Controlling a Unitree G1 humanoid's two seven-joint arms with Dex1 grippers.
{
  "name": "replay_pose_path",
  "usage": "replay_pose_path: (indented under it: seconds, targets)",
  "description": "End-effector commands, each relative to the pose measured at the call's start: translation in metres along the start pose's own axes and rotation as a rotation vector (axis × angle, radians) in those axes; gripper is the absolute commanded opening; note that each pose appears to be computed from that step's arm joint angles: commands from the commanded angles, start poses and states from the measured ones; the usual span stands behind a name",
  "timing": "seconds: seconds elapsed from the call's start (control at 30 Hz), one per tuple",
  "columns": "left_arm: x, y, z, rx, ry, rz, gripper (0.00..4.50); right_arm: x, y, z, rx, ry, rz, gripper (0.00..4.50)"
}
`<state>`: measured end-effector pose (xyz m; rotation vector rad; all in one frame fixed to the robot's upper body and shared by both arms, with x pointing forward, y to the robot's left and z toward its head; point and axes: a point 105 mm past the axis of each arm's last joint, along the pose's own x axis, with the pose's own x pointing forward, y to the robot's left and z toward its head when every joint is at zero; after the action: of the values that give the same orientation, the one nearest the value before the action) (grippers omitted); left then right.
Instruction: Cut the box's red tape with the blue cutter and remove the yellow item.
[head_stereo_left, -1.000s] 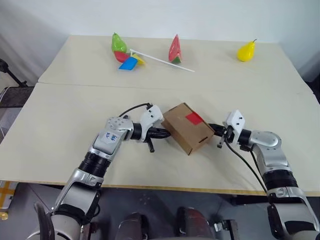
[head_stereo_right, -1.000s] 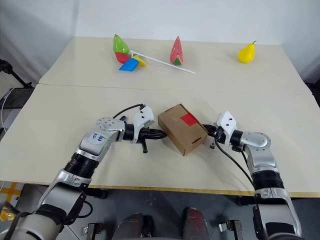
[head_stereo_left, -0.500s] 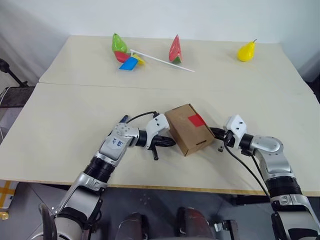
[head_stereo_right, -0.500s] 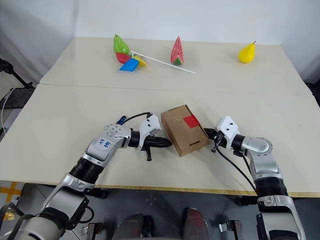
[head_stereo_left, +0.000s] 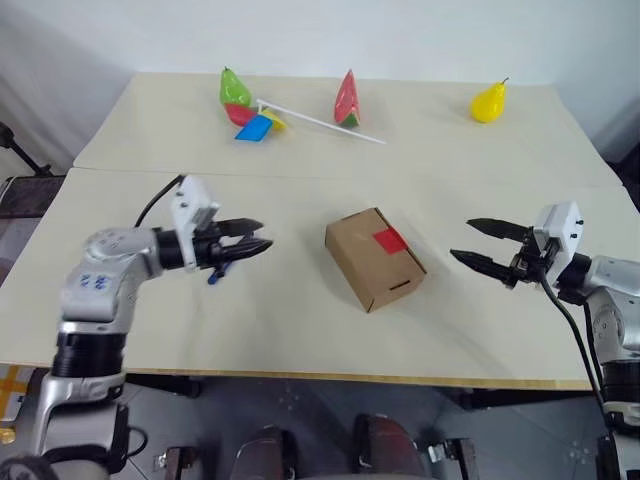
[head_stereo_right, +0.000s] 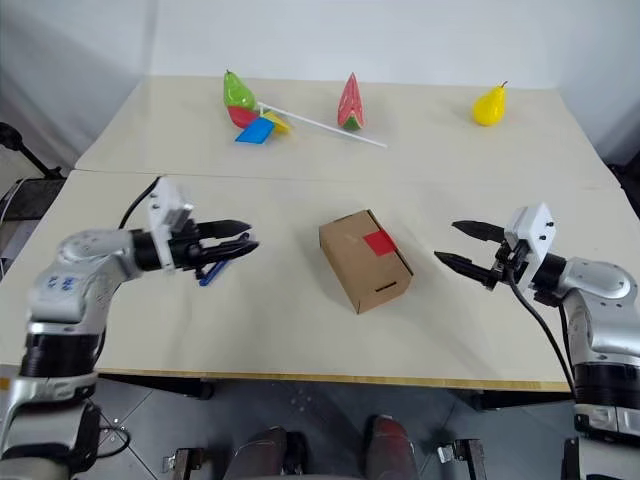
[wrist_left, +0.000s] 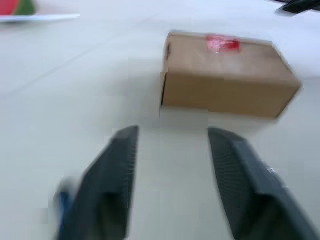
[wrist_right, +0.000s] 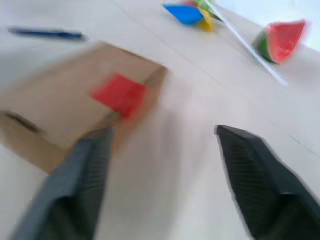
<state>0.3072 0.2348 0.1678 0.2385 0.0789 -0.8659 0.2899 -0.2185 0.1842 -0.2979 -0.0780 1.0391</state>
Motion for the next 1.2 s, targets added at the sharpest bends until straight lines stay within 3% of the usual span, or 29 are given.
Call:
replay_pose_path:
  seconds: [0.03, 0.13, 0.27, 0.43, 0.5, 0.63, 0.73, 0.9, 1.07, 1.2]
  targets:
    - [-0.091, 0.031, -0.014, 0.070, 0.038, 0.299, 3.54, 0.003, 0.027, 0.025, -0.064, -0.068, 0.075, 4.50]
    - [-0.151, 0.035, -0.039, 0.003, 0.132, 0.453, 4.49, 0.003, 0.027, 0.026, -0.096, -0.111, 0.022, 4.50]
    - [-0.223, 0.024, -0.063, -0.111, 0.185, 0.677, 4.49, 0.002, 0.041, 0.039, -0.036, -0.242, 0.032, 4.50]
    - [-0.223, 0.008, -0.067, -0.146, 0.181, 0.657, 4.49, 0.007, 0.061, 0.039, -0.044, -0.269, 0.062, 4.50]
    - [-0.209, 0.008, -0.063, -0.146, 0.162, 0.643, 4.49, 0.008, 0.067, 0.039, -0.047, -0.271, 0.079, 4.50]
    - [-0.118, 0.001, -0.036, -0.110, 0.053, 0.442, 4.49, 0.009, 0.075, 0.042, -0.057, -0.261, 0.132, 4.50]
    - [-0.078, 0.008, -0.025, -0.080, -0.005, 0.416, 4.49, 0.009, 0.076, 0.043, -0.049, -0.256, 0.139, 4.50]
    - [-0.004, 0.012, -0.036, -0.125, 0.024, 0.350, 4.49, 0.012, 0.085, 0.041, -0.038, -0.227, 0.181, 4.50]
    - [0.029, 0.009, -0.057, -0.146, 0.112, 0.295, 4.49, 0.012, 0.088, 0.037, -0.027, -0.194, 0.180, 4.50]
    - [0.037, 0.010, -0.072, -0.156, 0.178, 0.293, 4.49, 0.010, 0.088, 0.034, -0.031, -0.189, 0.123, 4.50]
